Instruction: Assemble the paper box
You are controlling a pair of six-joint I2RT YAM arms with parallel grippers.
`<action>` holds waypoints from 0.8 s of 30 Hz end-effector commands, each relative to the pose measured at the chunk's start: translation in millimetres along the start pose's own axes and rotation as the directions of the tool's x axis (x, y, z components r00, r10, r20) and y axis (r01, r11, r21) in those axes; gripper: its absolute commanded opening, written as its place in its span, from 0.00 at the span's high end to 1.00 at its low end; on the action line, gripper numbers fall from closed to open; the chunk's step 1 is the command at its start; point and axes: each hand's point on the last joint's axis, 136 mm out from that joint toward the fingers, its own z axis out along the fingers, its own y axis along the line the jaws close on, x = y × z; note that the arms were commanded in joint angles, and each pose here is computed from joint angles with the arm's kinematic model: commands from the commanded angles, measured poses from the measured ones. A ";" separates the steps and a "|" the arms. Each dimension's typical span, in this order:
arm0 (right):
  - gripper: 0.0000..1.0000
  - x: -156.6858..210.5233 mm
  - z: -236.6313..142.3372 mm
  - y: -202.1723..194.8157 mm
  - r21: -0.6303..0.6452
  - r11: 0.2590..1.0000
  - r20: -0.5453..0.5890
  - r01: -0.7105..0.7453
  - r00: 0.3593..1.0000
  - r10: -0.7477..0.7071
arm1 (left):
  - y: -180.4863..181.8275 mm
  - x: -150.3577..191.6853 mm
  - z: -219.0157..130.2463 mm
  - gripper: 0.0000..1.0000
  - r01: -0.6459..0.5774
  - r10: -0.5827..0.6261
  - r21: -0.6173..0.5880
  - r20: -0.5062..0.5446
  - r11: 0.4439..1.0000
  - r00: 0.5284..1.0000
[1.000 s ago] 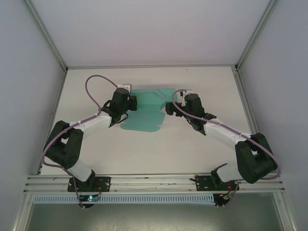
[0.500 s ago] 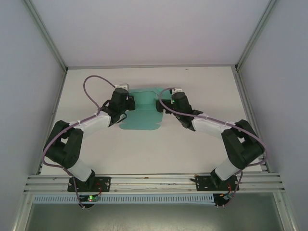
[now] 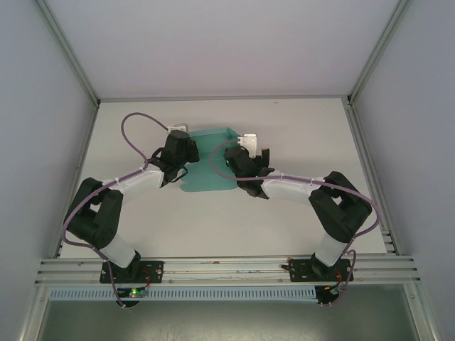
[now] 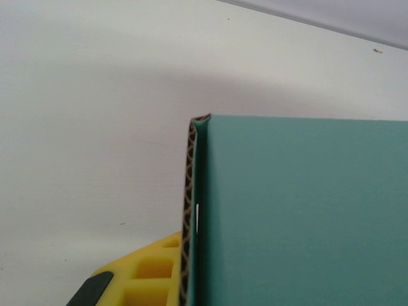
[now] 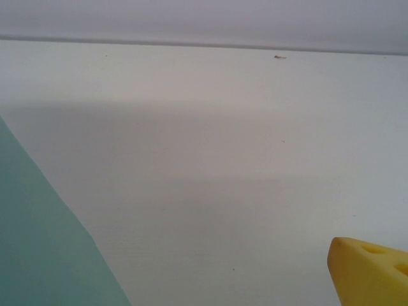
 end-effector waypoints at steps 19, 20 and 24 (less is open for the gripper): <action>0.02 -60.0 -72.9 -100.4 -0.439 0.895 0.023 -0.074 0.995 0.093 | -33.3 -6.8 -19.1 1.00 -0.101 0.096 0.153 0.039 0.983 0.995; 0.02 -63.5 -67.6 -106.7 -0.441 0.892 0.003 -0.104 0.993 0.117 | -34.7 -5.9 -19.0 1.00 -0.104 0.099 0.161 0.036 0.981 0.994; 0.04 -65.0 -37.8 -115.6 -0.415 0.897 -0.089 -0.153 0.988 0.127 | -37.8 -5.5 -20.0 1.00 -0.112 0.107 0.180 0.040 0.977 0.993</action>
